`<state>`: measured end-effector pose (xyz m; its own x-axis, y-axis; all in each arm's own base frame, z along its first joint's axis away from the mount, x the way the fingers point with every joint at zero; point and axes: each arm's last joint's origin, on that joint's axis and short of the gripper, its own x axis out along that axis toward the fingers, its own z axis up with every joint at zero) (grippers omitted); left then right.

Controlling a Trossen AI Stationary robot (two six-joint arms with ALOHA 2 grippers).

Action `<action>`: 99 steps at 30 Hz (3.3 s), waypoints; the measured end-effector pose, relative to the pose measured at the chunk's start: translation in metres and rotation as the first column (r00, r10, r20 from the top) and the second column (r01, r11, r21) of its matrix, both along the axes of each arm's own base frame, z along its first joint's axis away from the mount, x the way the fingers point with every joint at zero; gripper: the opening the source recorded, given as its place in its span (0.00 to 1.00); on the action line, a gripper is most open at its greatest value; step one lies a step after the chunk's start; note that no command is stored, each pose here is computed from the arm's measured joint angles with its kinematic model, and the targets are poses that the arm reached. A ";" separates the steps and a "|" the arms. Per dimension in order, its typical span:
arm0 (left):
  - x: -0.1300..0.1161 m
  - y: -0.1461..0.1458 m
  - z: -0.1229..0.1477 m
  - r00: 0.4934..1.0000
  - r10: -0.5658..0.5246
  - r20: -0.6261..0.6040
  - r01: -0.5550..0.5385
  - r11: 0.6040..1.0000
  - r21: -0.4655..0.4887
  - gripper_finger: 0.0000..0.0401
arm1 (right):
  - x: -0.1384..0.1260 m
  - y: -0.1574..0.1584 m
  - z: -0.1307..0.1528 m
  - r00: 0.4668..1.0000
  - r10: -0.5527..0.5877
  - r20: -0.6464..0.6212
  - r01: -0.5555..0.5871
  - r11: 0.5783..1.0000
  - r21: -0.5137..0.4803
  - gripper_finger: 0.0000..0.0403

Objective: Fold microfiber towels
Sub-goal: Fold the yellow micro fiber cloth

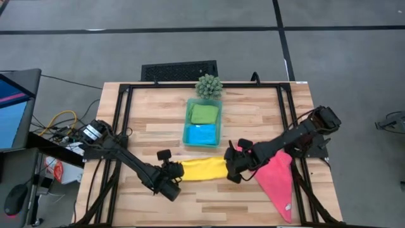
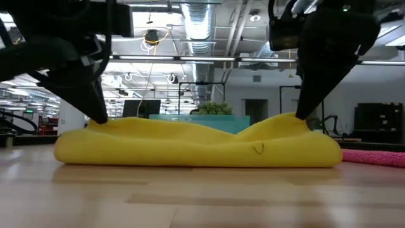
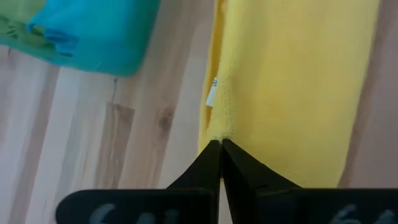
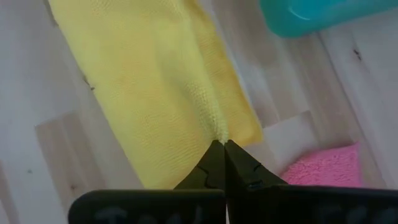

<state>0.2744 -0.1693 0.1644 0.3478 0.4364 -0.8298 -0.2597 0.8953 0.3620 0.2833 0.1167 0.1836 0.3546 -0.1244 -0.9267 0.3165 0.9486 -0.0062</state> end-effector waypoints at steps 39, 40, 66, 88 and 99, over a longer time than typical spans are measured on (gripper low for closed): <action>-0.027 0.018 0.040 0.860 0.141 0.491 -0.020 0.969 -0.245 0.07 | 0.010 -0.010 0.013 0.967 0.007 0.255 -0.023 0.998 0.059 0.24; -0.028 0.019 0.033 0.854 0.137 0.502 0.011 0.960 -0.279 0.04 | 0.009 -0.011 0.009 0.966 -0.001 0.258 -0.017 0.998 0.066 0.23; -0.021 0.061 -0.055 0.910 0.216 0.354 -0.073 0.924 -0.375 0.00 | -0.032 -0.031 -0.058 0.971 -0.181 0.155 0.162 0.978 0.129 0.17; -0.018 0.049 0.017 0.830 0.234 0.506 0.051 0.872 -0.486 0.00 | -0.026 0.007 -0.029 0.903 -0.150 0.403 0.077 0.978 0.192 0.17; -0.009 0.025 -0.042 0.895 0.177 0.410 0.038 0.884 -0.466 0.00 | -0.027 0.031 -0.077 0.937 -0.202 0.285 0.136 0.962 0.237 0.17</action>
